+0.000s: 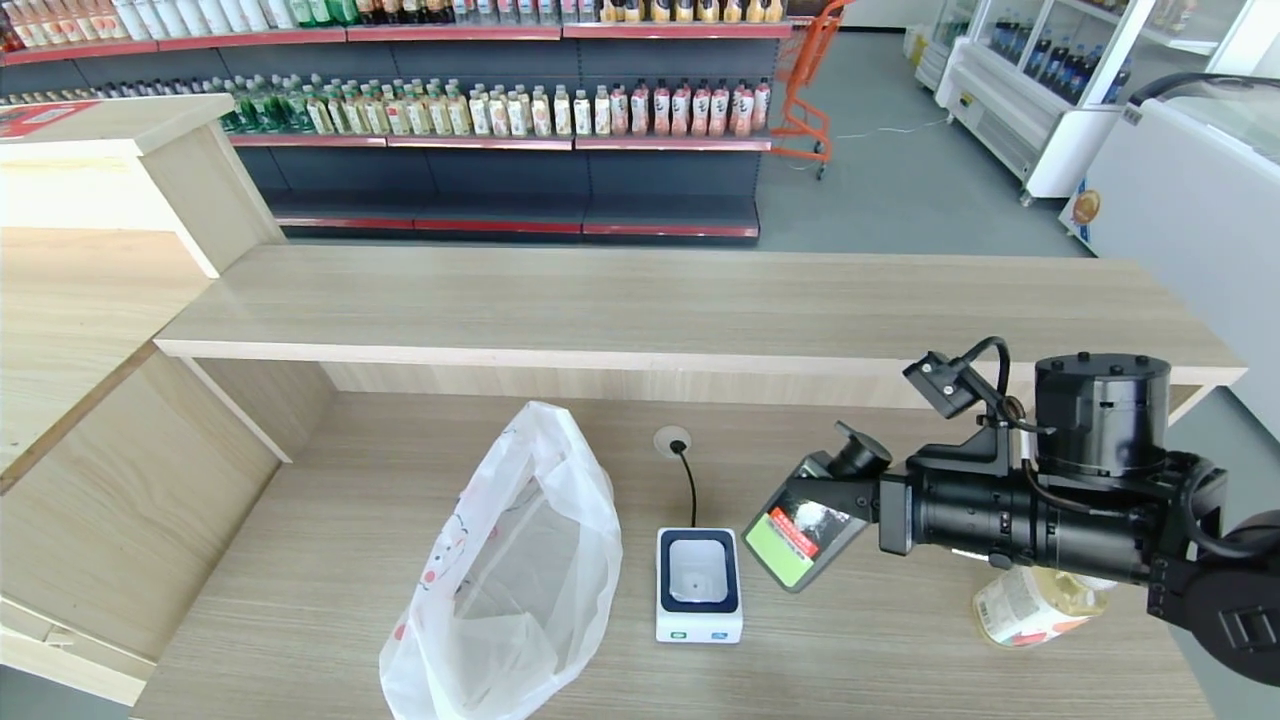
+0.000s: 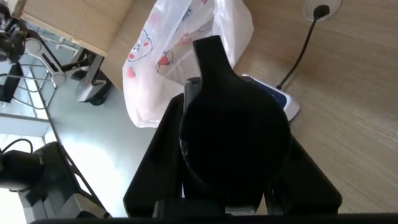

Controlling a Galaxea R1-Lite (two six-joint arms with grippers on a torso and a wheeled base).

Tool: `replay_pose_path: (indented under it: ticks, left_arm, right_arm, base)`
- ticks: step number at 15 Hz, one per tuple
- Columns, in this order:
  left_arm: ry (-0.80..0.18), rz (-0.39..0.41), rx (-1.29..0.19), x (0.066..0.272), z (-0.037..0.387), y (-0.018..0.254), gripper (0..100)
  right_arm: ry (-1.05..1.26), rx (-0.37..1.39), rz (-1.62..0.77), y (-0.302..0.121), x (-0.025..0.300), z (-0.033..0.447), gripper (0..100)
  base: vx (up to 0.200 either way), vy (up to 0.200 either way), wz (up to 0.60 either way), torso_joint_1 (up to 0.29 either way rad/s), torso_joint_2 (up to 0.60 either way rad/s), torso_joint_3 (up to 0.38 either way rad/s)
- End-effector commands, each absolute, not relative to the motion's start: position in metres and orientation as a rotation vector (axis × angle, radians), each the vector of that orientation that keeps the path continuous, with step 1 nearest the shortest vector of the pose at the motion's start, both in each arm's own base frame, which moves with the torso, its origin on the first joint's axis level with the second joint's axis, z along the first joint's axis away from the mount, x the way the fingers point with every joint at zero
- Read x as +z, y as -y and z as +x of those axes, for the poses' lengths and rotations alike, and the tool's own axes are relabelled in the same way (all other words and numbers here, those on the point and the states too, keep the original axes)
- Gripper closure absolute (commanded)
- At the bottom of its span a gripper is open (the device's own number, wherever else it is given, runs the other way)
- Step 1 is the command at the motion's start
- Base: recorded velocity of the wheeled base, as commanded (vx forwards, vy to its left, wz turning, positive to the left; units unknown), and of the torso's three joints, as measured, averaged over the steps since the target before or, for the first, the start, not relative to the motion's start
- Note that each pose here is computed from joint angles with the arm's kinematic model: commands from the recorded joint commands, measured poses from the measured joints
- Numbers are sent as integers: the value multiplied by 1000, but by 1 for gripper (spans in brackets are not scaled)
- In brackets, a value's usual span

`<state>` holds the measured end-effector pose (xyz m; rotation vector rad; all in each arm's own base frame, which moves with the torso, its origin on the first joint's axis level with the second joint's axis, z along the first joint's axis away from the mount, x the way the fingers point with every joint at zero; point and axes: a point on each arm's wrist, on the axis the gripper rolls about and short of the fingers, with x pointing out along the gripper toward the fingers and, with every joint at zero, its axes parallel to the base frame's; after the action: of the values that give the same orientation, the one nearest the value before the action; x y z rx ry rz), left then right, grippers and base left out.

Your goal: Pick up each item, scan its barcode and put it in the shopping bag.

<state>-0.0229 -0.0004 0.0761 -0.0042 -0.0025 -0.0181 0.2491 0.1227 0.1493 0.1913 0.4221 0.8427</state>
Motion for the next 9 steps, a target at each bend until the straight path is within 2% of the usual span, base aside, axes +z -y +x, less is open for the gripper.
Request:
replay_pose_path:
  ticks: [1,8,9]
  left_arm:
    - [3,-5,-18,76,-23,0,0]
    - [3,-2,-18,76,-23,0,0]
    - [3,-6,-18,76,-23,0,0]
  right_arm:
    - [-432,842,192,-124,147,251,100]
    - [-476,851,122,-141,124,273,100]
    - [-448,849,15,-143,113,284,100]
  base:
    - [0,200,0,7,2,2]
    - [0,200,0,8,7,2]
    - [0,0,0,0,0,0]
